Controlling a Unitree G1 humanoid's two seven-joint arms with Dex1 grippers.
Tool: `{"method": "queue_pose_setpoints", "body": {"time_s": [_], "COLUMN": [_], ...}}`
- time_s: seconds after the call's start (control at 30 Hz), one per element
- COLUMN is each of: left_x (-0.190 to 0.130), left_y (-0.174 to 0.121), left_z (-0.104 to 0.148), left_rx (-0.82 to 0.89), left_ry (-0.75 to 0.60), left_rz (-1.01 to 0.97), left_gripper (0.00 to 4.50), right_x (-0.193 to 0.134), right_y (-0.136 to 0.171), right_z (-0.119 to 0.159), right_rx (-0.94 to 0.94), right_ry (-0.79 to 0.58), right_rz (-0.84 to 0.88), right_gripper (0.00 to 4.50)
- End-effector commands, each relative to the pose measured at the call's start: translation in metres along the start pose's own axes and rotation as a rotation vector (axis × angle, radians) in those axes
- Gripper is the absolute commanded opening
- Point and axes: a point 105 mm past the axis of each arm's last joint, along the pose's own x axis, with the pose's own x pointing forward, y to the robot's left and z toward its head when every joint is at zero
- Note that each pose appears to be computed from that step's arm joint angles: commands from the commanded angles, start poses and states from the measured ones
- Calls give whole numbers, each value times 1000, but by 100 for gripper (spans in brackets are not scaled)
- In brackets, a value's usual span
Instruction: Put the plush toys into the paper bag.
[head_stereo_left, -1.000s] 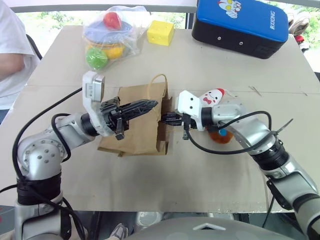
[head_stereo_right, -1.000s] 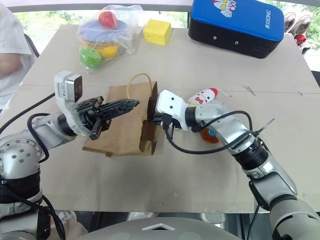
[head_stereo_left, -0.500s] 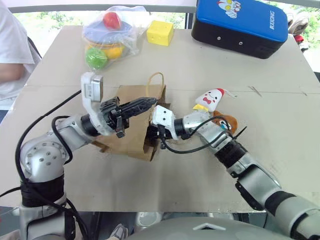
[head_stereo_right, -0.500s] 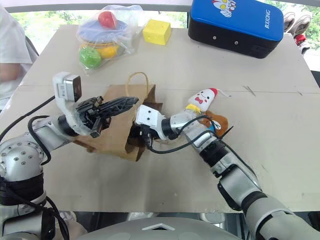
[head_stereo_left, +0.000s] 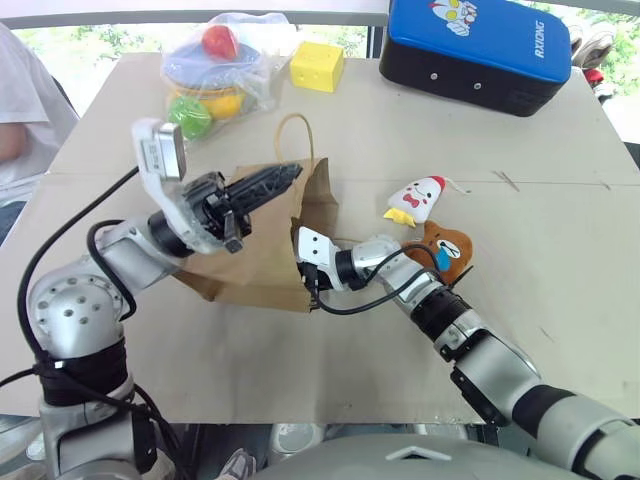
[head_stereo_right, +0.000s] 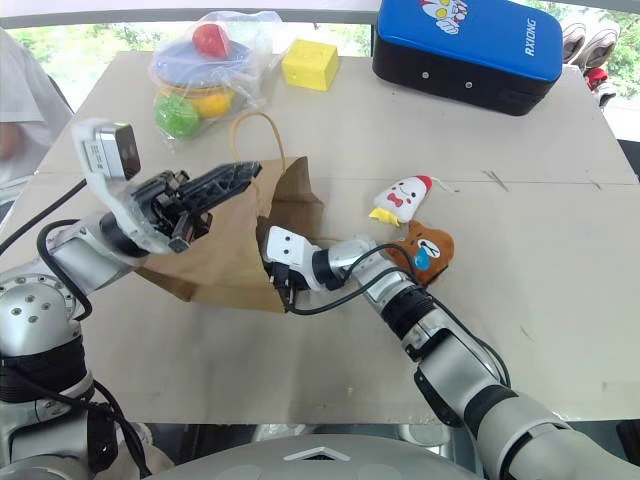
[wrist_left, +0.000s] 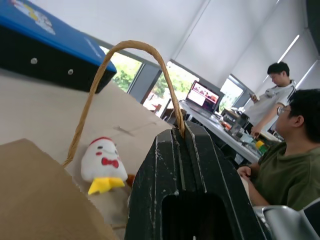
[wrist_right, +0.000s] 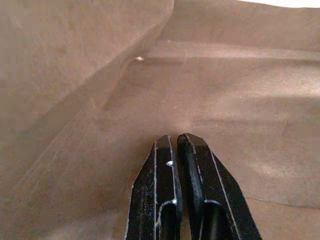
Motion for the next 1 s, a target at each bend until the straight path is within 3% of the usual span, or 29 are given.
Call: {"method": "queue_pose_setpoints", "body": {"time_s": [0.03, 0.23, 0.5, 0.7, 0.9, 1.0], "left_x": [2, 4, -15, -25, -27, -25], "left_y": [-9, -7, 19, 33, 39, 40], "left_z": [44, 59, 34, 27, 26, 25], "left_rx": [92, 138, 291, 366, 419, 442], "left_ry": [-136, -155, 1, 32, 50, 58], "left_rz": [-8, 14, 135, 144, 128, 118], "left_gripper": [0, 0, 0, 0, 0, 0], "right_x": [0, 2, -23, -56, -111, -153], "right_y": [-12, -30, -59, -49, -22, -6], "right_z": [-20, -16, 35, 56, 101, 136], "right_rx": [46, 116, 63, 26, -36, -122], "right_ry": [102, 73, -110, -105, -191, -283], "right_rz": [-93, -219, -378, -353, -373, -490], "right_gripper": [8, 8, 8, 8, 285, 426]}}
